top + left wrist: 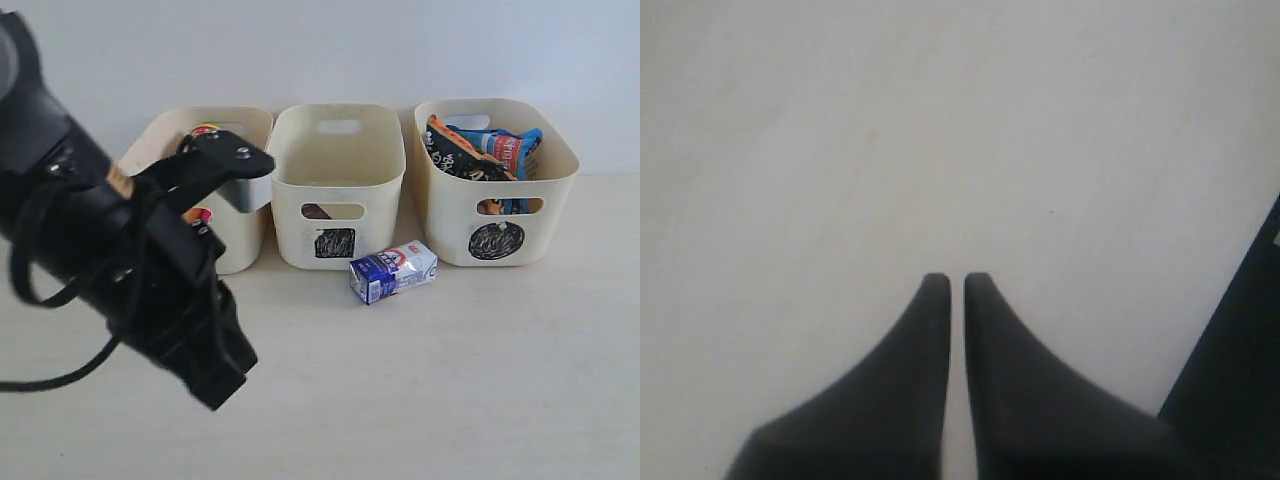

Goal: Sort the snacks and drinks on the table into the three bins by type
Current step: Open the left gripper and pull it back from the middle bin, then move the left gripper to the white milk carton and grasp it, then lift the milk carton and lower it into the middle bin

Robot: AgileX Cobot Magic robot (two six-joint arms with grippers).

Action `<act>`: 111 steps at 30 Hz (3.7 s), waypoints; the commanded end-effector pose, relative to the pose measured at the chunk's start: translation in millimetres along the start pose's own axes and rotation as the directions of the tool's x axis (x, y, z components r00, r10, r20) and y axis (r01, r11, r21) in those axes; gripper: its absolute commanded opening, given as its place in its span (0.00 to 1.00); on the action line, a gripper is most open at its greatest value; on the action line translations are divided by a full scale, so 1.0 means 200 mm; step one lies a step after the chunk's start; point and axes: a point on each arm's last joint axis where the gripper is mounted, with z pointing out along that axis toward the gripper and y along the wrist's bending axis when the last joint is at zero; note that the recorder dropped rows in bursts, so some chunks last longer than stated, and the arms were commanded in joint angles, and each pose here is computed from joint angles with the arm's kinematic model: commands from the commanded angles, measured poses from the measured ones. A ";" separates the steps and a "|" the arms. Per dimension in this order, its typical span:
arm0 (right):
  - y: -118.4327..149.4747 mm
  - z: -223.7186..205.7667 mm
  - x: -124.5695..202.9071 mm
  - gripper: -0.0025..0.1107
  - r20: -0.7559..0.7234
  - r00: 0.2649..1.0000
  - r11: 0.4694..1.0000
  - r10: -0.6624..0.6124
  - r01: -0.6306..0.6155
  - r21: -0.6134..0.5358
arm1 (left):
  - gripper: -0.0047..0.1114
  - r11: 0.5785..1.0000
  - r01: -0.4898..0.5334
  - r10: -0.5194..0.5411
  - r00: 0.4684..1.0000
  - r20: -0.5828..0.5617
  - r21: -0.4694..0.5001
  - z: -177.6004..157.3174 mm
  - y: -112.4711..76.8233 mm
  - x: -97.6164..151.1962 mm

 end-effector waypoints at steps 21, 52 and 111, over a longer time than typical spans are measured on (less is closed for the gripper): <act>0.00 0.00 0.00 0.02 0.008 1.000 1.000 -0.001 0.001 0.002 | 0.75 0.994 -0.086 0.100 0.958 0.268 -0.064 0.29 0.10 -0.20; 0.00 0.00 0.00 0.02 0.008 1.000 1.000 -0.001 0.001 0.002 | 0.76 0.928 -0.114 0.165 0.979 0.117 -0.356 1.07 0.53 -0.71; 0.00 0.00 0.00 0.02 0.013 1.000 1.000 -0.001 0.001 0.002 | 0.37 0.927 -0.328 0.294 0.937 -0.188 -0.184 1.08 0.09 -0.52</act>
